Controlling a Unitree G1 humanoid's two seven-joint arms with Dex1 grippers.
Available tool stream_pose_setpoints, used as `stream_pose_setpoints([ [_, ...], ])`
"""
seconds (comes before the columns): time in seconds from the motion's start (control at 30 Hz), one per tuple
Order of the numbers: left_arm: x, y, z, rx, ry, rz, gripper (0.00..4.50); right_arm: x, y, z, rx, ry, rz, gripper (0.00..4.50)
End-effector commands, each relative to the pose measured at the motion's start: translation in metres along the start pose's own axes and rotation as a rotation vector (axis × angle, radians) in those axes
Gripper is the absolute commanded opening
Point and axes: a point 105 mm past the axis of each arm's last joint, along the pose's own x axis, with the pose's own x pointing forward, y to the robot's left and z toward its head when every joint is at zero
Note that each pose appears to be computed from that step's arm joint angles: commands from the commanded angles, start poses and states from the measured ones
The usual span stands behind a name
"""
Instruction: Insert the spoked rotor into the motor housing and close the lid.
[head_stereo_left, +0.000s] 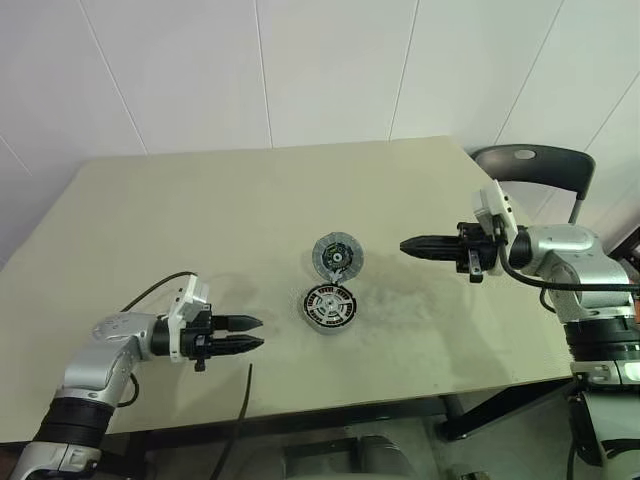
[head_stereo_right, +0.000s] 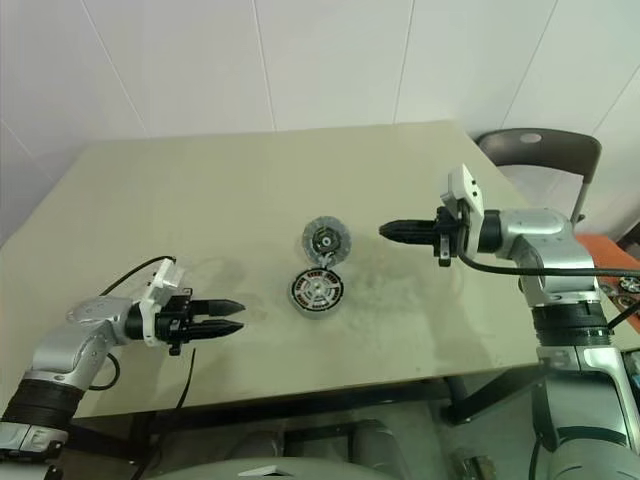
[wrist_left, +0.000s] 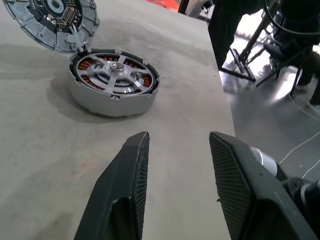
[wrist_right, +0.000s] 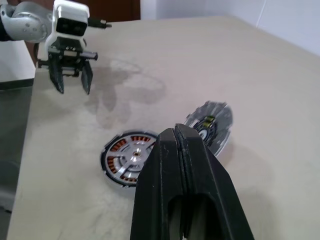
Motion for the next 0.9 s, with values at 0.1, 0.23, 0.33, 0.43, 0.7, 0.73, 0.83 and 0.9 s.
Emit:
stream_pose_setpoints([
  [0.1, 0.003, -0.010, 0.018, 0.035, -0.059, -0.009, 2.06, 0.058, -0.013, -0.028, -0.054, -0.022, -0.067, 0.00],
  [0.23, 0.007, -0.010, 0.024, 0.043, -0.074, 0.006, 2.06, 0.136, 0.005, -0.073, -0.086, -0.007, -0.063, 0.00],
  [0.33, 0.008, -0.008, 0.025, 0.047, -0.073, 0.020, 2.06, 0.140, 0.002, -0.078, -0.181, 0.023, -0.084, 0.00],
  [0.43, 0.009, -0.010, 0.026, 0.037, -0.079, 0.024, 2.06, 0.139, 0.003, -0.079, -0.149, -0.002, -0.074, 0.00],
  [0.7, 0.007, -0.009, 0.031, 0.005, -0.098, 0.039, 2.06, 0.117, -0.013, -0.050, -0.036, -0.143, -0.082, 0.00],
  [0.73, 0.008, -0.009, 0.032, 0.005, -0.099, 0.038, 2.06, 0.114, -0.014, -0.044, -0.028, -0.165, -0.077, 0.00],
  [0.83, 0.010, -0.009, 0.033, 0.003, -0.101, 0.036, 2.06, 0.097, -0.021, -0.020, -0.015, -0.221, -0.056, 0.00],
  [0.9, 0.011, -0.009, 0.035, 0.000, -0.111, 0.033, 2.06, 0.084, -0.021, -0.011, -0.012, -0.213, -0.019, 0.00],
])
